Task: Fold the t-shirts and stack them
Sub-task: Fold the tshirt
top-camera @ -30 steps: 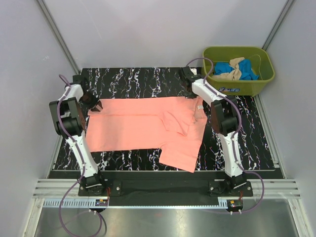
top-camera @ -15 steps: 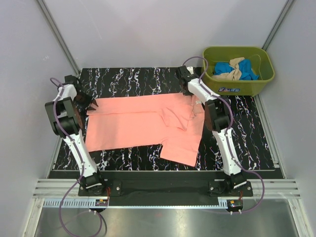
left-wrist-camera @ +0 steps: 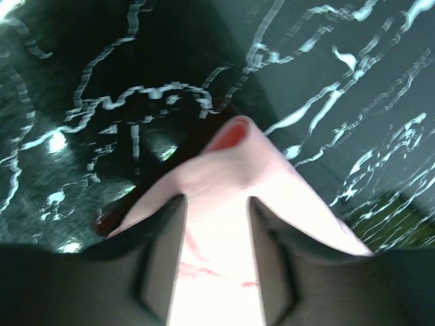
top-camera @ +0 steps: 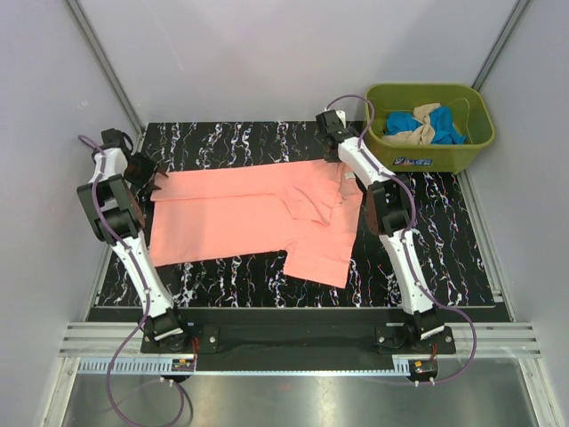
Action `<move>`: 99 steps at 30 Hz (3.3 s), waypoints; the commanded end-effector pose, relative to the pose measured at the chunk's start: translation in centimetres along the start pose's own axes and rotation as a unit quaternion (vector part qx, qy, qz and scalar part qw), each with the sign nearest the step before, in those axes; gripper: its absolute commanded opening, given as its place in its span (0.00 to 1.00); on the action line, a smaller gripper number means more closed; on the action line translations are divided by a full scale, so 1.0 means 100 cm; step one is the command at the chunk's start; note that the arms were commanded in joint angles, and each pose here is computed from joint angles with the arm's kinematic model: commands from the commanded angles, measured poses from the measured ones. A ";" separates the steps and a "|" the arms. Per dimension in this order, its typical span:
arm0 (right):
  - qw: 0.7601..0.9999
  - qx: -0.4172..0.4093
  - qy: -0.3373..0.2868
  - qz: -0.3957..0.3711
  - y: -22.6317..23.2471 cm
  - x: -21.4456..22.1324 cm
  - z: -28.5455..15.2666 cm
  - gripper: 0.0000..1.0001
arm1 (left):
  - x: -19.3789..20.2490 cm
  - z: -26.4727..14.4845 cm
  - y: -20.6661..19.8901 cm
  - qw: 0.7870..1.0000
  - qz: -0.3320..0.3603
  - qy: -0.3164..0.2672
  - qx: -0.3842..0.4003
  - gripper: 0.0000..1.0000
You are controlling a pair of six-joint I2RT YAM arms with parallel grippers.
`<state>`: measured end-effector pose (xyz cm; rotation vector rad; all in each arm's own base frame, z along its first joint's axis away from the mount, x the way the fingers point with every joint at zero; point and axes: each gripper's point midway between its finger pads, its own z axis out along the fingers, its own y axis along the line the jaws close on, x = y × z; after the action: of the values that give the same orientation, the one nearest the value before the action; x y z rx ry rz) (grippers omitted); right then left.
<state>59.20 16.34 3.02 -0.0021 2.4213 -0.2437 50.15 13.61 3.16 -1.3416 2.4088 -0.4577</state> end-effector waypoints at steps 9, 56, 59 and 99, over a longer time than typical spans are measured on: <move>0.979 -0.163 -0.078 0.098 0.023 -0.097 -0.143 0.39 | 0.000 -0.096 -0.040 0.983 0.145 -0.111 0.013 0.65; 0.980 -0.152 0.048 0.116 -0.001 -0.012 -0.067 0.49 | 0.002 -0.037 0.060 0.988 0.100 -0.070 -0.089 0.50; 0.981 -0.149 0.048 0.115 -0.002 -0.012 -0.064 0.50 | -0.002 -0.039 0.054 0.989 0.097 -0.085 -0.073 0.50; 0.994 -0.070 0.017 0.083 -0.011 -0.011 -0.007 0.31 | -0.008 -0.039 0.034 0.993 0.089 -0.070 -0.026 0.09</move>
<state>57.77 15.25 2.26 0.1494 2.5401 0.0284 44.86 15.99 2.35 -1.1734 2.4846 -0.2144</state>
